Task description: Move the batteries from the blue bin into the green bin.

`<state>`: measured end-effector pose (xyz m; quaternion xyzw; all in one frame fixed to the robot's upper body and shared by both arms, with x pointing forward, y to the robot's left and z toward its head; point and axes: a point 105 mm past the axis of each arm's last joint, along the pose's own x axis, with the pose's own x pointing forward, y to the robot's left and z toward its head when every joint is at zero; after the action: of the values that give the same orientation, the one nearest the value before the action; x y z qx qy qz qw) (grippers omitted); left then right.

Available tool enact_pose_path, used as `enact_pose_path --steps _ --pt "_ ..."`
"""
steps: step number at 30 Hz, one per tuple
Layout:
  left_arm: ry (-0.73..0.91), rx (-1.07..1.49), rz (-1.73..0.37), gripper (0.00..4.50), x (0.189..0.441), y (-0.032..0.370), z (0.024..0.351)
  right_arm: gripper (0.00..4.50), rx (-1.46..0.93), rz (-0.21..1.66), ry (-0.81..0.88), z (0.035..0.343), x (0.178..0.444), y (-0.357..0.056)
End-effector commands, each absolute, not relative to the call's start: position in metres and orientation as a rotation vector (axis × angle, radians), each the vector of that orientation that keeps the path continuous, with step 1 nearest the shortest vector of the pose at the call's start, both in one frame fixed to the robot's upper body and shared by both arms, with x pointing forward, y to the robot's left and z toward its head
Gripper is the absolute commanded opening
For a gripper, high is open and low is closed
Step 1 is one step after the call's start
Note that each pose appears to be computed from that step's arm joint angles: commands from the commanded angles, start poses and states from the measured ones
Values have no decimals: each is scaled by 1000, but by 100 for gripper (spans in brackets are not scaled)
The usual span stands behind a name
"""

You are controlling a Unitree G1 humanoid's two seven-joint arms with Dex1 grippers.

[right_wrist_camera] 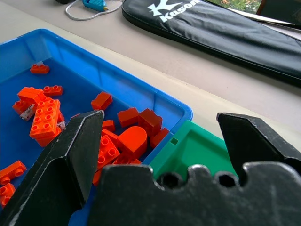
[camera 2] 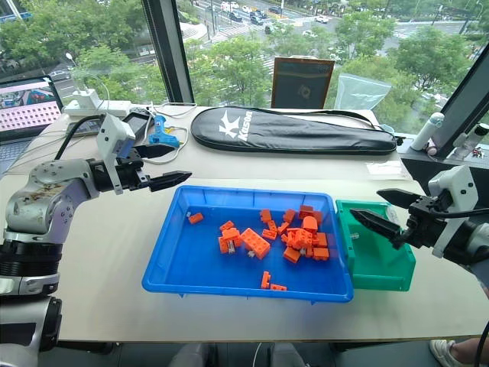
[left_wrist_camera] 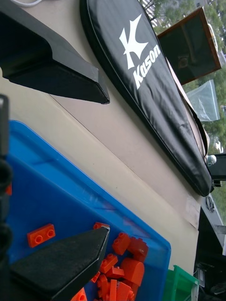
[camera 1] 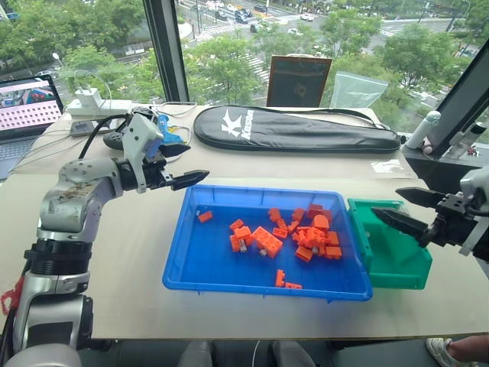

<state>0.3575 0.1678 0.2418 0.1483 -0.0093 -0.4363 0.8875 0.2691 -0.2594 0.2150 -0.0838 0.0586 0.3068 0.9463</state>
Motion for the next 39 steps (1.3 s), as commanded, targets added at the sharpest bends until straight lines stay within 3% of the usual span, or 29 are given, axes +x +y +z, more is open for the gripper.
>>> enact_pose_path --steps 1,4,9,13,16,22,34,35,39 --pt "-83 280 -1009 450 350 158 265 448 -228 610 72 230 264 -258" --pt "-69 174 -1199 450 335 143 281 448 -281 646 131 229 263 -249" --pt "181 351 -1410 450 303 138 241 448 -420 762 220 227 274 -215" --pt "243 399 -1473 450 290 136 234 448 -435 863 228 228 283 -180" --pt "256 453 -1485 450 283 136 229 448 -528 990 346 202 281 -154" --pt "252 460 -1465 450 281 136 227 448 -605 987 519 160 296 -164" --pt "230 459 -1433 450 278 136 226 448 -655 972 582 137 323 -169" --pt "228 460 -1430 450 278 136 226 398 -658 972 585 136 324 -170" --pt "221 462 -1418 450 279 136 226 275 -660 981 572 138 325 -167"
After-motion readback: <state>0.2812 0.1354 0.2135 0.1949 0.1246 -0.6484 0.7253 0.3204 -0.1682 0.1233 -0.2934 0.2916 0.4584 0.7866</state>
